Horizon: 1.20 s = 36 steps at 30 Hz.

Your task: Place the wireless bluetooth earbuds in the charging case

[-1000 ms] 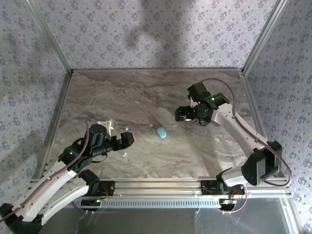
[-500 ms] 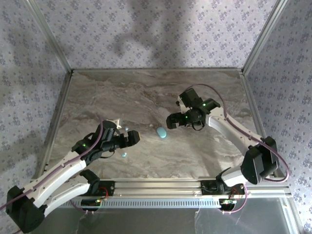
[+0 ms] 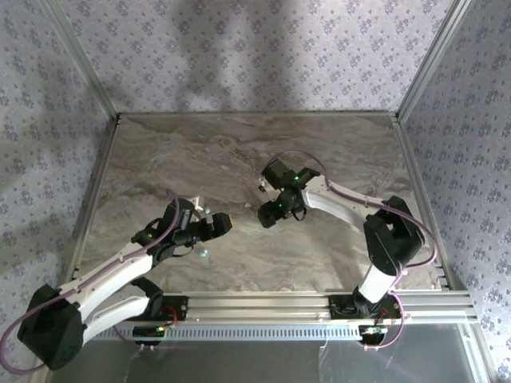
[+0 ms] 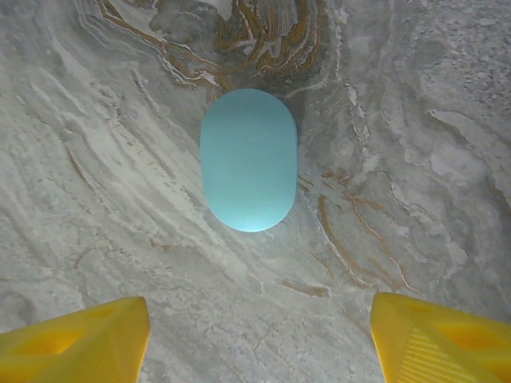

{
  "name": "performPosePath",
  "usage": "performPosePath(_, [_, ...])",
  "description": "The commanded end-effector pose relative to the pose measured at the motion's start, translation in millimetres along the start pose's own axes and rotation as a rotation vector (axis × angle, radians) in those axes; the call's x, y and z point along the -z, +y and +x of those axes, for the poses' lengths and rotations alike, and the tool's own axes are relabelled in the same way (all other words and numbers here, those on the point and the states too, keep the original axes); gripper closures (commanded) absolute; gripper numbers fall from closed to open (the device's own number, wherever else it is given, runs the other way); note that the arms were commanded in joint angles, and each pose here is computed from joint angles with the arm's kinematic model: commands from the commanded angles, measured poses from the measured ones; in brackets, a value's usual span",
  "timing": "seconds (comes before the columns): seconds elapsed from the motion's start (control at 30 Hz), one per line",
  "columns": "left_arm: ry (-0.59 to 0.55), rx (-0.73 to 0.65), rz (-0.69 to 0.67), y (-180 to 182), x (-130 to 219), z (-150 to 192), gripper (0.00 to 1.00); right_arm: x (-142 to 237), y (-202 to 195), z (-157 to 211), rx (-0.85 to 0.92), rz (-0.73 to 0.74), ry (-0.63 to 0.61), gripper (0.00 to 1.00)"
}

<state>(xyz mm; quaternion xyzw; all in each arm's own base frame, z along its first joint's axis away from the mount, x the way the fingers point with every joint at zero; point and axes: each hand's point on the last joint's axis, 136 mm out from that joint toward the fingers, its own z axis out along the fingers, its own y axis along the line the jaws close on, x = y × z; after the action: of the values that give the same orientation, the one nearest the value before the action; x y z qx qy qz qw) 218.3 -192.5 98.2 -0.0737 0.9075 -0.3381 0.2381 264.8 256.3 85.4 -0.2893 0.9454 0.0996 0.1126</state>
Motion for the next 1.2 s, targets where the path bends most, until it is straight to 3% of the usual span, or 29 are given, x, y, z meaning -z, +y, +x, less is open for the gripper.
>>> performPosePath(0.0, [0.009, 0.016, 0.083, -12, -8, -4, 0.0, -2, -1, -10, 0.069, 0.046, -0.002, 0.28])
performPosePath(0.47, [0.062, 0.015, 0.08, -13, -30, -7, 0.0, -33, 8, -33, 0.117, 0.076, 0.022, 0.32])
performPosePath(0.67, [0.067, 0.013, 0.075, -10, -29, -5, 0.0, -41, 9, -38, 0.122, 0.101, 0.036, 0.4])
performPosePath(1.17, [0.068, 0.01, 0.077, -8, -28, -3, 0.0, -50, 0, -34, 0.09, 0.141, 0.068, 0.39])
